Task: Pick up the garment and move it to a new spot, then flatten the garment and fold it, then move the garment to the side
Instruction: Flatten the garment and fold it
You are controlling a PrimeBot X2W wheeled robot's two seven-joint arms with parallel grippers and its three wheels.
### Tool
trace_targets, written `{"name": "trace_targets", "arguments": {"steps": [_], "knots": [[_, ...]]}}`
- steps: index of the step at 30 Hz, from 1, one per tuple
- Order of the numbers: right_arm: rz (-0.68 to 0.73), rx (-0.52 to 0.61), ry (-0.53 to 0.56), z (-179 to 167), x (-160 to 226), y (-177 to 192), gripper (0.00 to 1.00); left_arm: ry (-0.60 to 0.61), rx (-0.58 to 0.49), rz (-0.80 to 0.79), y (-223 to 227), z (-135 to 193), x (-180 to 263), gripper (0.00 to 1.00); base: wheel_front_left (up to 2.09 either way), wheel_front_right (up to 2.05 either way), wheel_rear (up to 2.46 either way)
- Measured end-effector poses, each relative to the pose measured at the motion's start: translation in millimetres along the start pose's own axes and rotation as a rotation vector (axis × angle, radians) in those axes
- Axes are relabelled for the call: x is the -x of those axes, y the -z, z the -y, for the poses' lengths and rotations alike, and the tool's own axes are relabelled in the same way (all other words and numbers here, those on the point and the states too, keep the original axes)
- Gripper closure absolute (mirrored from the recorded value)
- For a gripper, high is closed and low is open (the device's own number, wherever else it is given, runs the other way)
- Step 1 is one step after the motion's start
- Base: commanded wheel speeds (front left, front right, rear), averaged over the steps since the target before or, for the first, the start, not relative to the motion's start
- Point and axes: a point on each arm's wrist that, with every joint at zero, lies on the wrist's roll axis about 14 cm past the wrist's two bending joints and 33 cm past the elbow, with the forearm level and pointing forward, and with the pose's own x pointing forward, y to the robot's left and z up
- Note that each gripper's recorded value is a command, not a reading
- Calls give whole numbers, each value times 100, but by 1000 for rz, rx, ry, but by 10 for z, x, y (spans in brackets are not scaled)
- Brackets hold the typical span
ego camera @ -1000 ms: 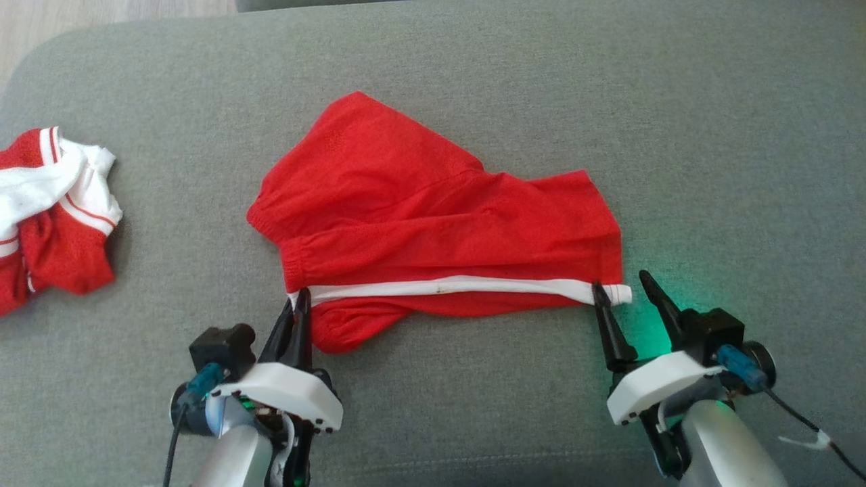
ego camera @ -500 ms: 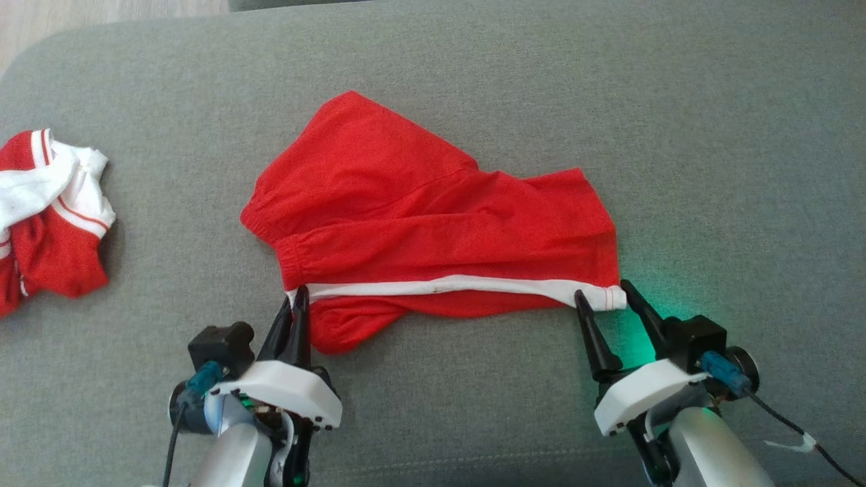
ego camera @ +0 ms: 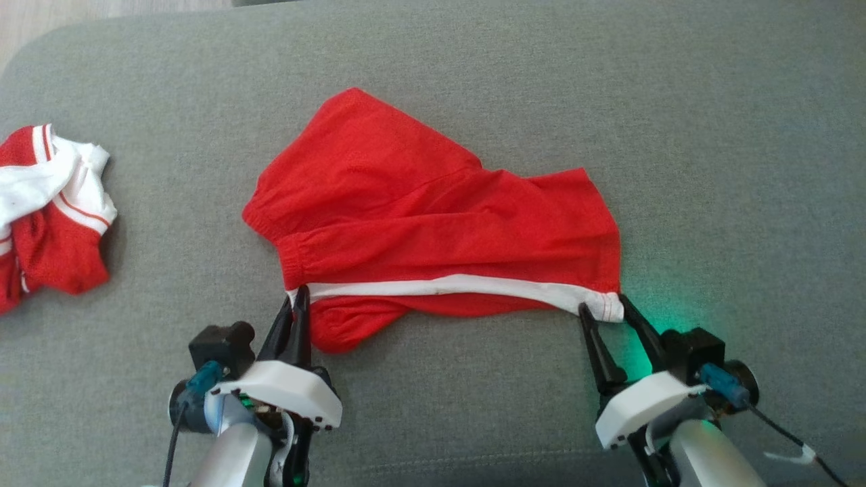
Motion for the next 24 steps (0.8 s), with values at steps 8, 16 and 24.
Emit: {"name": "trace_targets", "arguments": {"steps": [8, 16, 24], "knots": [[-16, -13, 21, 50, 63, 76, 45, 5, -7, -4, 13, 12, -17, 100, 0, 0, 0], [5, -27, 10, 13, 33, 12, 100, 7, -14, 9, -29, 12, -46, 100, 0, 0, 0], [208, -57, 10, 15, -2, -637, 100, 21, -26, 172, -569, 59, -78, 100, 0, 0, 0]]}}
